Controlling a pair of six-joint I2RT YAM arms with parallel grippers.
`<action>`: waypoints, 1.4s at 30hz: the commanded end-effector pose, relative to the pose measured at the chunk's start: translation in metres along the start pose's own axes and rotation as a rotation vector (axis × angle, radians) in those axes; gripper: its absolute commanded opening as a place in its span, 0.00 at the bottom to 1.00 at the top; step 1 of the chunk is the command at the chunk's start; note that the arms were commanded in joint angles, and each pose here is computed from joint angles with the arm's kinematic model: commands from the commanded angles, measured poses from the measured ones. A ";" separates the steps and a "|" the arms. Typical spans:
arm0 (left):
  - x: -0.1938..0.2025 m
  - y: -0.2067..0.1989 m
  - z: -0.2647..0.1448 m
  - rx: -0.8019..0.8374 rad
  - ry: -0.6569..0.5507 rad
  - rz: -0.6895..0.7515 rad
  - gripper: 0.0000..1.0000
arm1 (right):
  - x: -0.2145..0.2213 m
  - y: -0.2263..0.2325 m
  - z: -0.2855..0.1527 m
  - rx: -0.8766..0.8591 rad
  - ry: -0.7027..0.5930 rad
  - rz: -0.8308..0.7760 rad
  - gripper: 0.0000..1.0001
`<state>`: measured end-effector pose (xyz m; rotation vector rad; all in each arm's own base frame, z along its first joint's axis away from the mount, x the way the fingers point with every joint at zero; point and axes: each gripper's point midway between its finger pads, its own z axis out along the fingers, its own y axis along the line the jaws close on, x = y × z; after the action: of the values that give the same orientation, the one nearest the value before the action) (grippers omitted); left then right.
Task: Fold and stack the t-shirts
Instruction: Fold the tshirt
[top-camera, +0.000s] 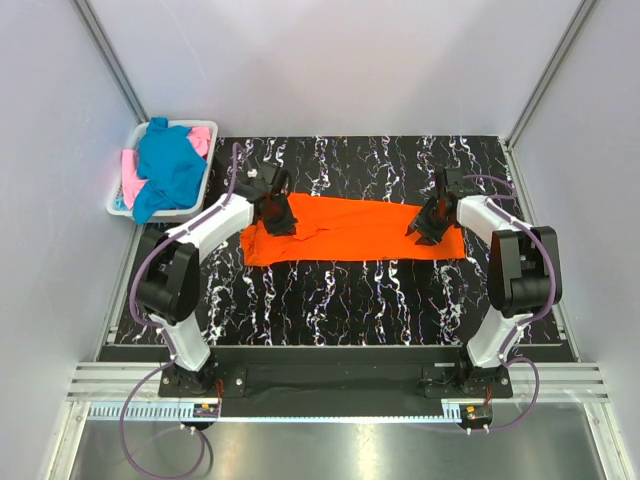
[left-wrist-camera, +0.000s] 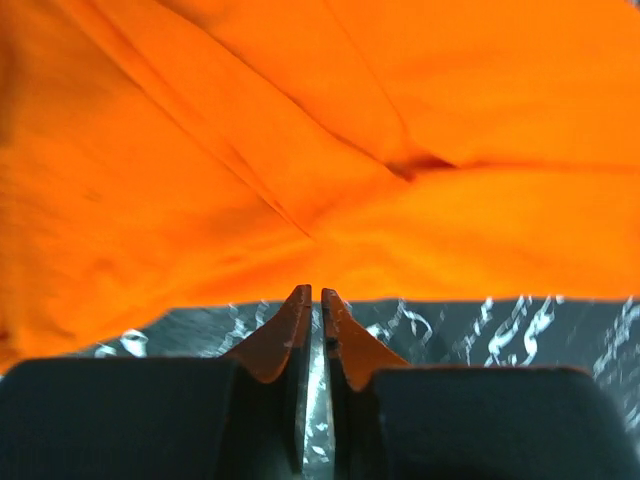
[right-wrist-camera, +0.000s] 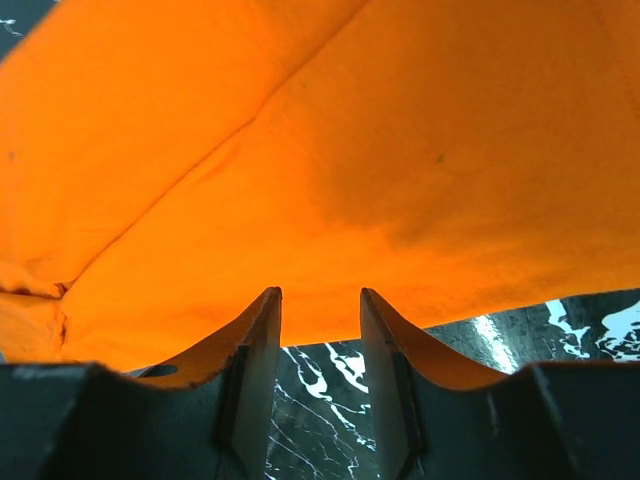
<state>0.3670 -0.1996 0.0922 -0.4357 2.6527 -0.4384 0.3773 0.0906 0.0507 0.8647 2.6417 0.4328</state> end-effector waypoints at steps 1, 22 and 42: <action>0.001 -0.019 -0.009 0.054 0.011 0.020 0.15 | -0.006 0.007 -0.010 -0.033 -0.042 0.008 0.44; -0.016 -0.019 0.045 -0.089 -0.027 0.063 0.13 | 0.000 0.003 -0.011 -0.036 -0.033 -0.002 0.44; -0.075 -0.083 0.051 0.062 -0.136 0.263 0.00 | -0.006 0.008 -0.013 -0.041 -0.049 0.004 0.43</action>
<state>0.4570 -0.2419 0.1080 -0.2179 2.5324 -0.3431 0.3656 0.0895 0.0440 0.8817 2.6561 0.4253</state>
